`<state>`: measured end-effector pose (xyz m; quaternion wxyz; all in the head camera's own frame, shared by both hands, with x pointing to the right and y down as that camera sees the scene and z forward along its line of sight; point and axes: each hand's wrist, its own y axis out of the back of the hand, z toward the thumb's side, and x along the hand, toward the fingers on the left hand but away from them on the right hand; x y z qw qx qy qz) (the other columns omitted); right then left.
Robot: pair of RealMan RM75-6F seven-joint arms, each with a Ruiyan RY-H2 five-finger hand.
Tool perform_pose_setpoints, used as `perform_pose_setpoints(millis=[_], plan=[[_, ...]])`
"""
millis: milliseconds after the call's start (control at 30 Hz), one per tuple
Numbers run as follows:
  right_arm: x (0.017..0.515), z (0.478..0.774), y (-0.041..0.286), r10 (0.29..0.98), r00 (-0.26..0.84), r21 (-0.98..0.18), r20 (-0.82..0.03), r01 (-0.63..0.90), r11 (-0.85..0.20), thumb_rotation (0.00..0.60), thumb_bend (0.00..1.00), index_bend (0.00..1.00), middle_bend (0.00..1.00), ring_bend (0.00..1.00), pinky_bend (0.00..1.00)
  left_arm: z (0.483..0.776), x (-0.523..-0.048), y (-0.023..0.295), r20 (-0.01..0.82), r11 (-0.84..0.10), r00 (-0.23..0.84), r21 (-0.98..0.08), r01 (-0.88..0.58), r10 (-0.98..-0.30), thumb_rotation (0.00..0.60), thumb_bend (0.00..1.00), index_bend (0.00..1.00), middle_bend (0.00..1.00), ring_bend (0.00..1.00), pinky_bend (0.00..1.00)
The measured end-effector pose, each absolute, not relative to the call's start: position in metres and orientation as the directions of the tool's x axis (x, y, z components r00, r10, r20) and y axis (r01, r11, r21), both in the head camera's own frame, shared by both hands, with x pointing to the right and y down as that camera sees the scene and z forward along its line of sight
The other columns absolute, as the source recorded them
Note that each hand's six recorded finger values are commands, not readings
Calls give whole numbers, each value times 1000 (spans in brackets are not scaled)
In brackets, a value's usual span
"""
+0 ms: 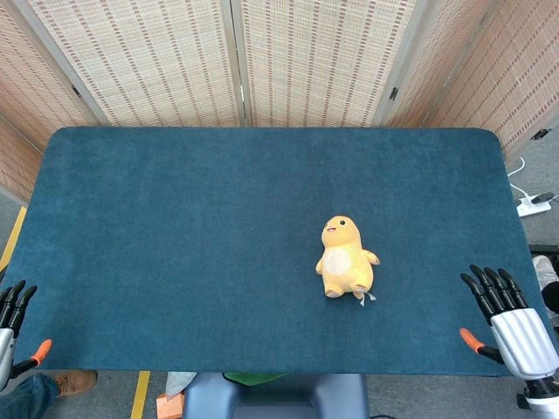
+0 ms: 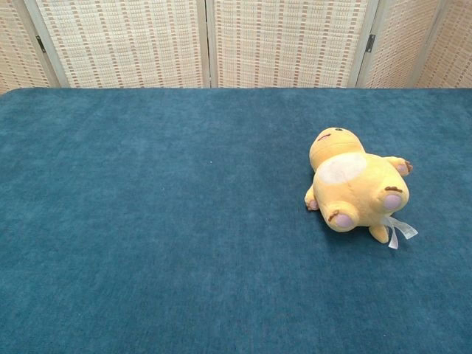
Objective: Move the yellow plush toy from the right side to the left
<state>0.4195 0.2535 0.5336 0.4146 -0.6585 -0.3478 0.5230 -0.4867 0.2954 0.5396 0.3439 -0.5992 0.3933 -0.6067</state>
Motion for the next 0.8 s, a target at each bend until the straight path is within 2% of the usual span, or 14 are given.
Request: perform_pose_setpoints(millis=[233,500,800], plan=[[404,556,251,856,259,-885,-448,10,-466,600,180,0,0,0,0,544,-487,293,466,-464,-47,-884,-52,-883,600,270,0,0,0,184],[347,612,214,767,393,-838,-508,-17,-546,600,180,0,0,0,0,550,-489,287,480,-477,-55,-877,-57,-876,600,270,0,0,0,184],[278,680,181,665,444,-770,-601,-98,-631,600,206,0,0,0,0,554,-497,287,506,-502,-77,-862,-65,-859,600,270,0,0,0,185]])
